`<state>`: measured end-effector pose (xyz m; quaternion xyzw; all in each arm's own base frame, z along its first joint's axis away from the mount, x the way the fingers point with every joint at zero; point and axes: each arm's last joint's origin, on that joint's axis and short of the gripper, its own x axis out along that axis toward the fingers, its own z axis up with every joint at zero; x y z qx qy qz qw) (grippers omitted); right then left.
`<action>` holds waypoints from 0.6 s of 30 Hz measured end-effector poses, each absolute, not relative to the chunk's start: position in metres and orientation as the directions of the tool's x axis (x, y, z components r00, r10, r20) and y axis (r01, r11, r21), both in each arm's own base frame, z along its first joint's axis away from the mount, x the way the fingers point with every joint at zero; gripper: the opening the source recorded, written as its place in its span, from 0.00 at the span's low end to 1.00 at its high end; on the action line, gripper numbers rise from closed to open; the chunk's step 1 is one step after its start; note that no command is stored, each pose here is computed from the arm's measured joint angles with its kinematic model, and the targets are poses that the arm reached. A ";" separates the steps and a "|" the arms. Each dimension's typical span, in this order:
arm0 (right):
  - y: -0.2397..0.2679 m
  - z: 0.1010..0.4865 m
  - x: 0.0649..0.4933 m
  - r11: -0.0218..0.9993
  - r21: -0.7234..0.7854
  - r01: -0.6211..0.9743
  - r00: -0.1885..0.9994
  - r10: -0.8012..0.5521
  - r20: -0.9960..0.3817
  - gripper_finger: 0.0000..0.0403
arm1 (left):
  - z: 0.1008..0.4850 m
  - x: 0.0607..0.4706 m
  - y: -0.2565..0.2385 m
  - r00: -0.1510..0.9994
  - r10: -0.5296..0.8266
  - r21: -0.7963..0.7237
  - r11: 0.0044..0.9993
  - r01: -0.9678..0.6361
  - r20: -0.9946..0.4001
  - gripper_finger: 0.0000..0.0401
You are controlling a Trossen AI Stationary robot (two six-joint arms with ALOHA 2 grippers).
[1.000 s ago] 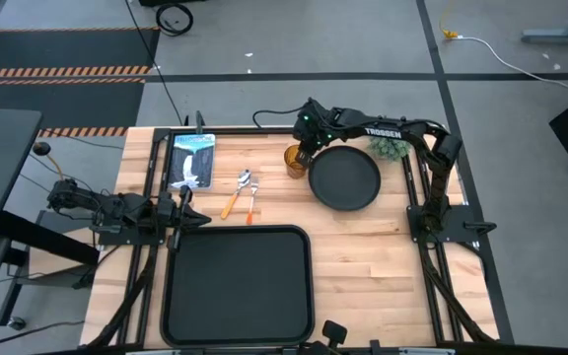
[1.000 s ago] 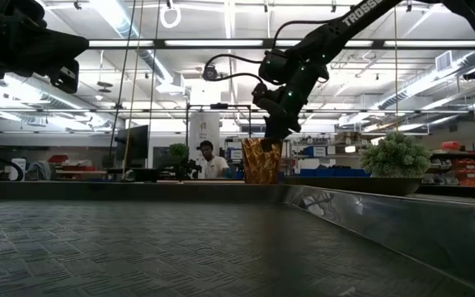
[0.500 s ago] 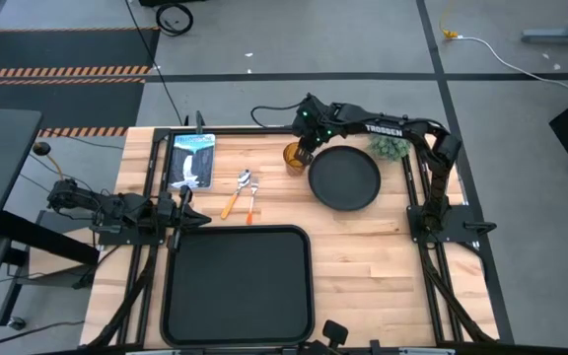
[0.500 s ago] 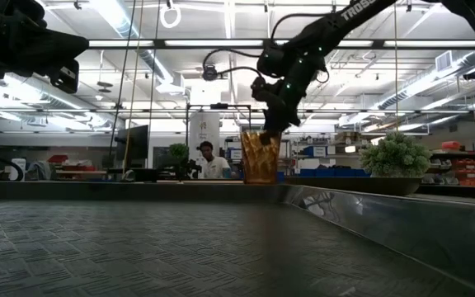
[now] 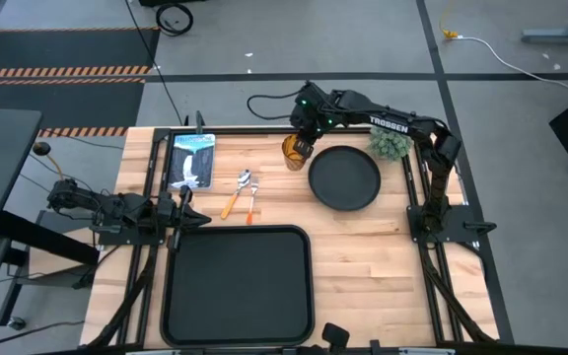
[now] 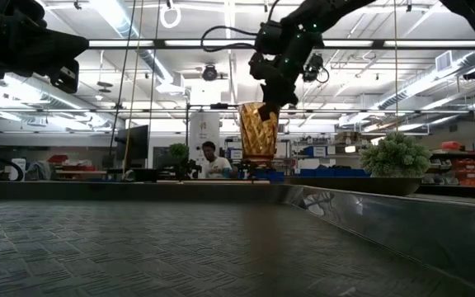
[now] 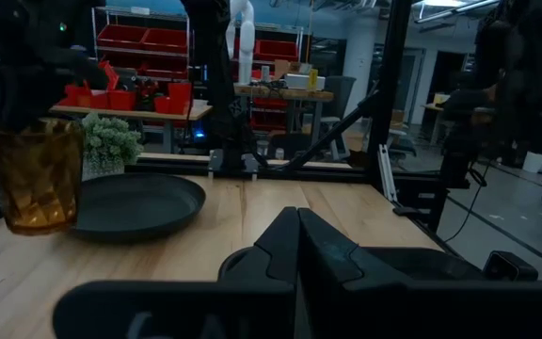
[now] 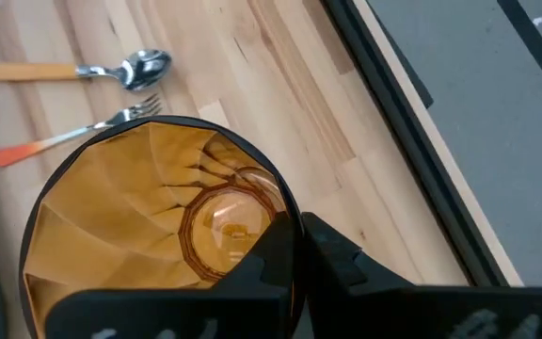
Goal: Pick and place plate/cup/fork/spoon on tray
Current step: Put the orange glass on the black serving tray
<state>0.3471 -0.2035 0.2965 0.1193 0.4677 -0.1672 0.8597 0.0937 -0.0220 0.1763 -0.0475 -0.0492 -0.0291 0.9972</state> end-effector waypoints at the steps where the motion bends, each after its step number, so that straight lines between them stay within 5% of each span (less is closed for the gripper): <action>1: -0.202 0.298 0.347 0.918 0.055 0.394 0.507 -0.167 -0.846 0.04 | 0.176 0.094 -0.022 0.993 -0.053 -0.092 0.994 0.063 0.101 0.02; 18: -0.148 0.300 0.368 0.962 0.151 0.227 0.510 0.015 -0.860 0.04 | 0.176 0.094 -0.022 0.993 -0.054 -0.091 0.994 0.063 0.101 0.02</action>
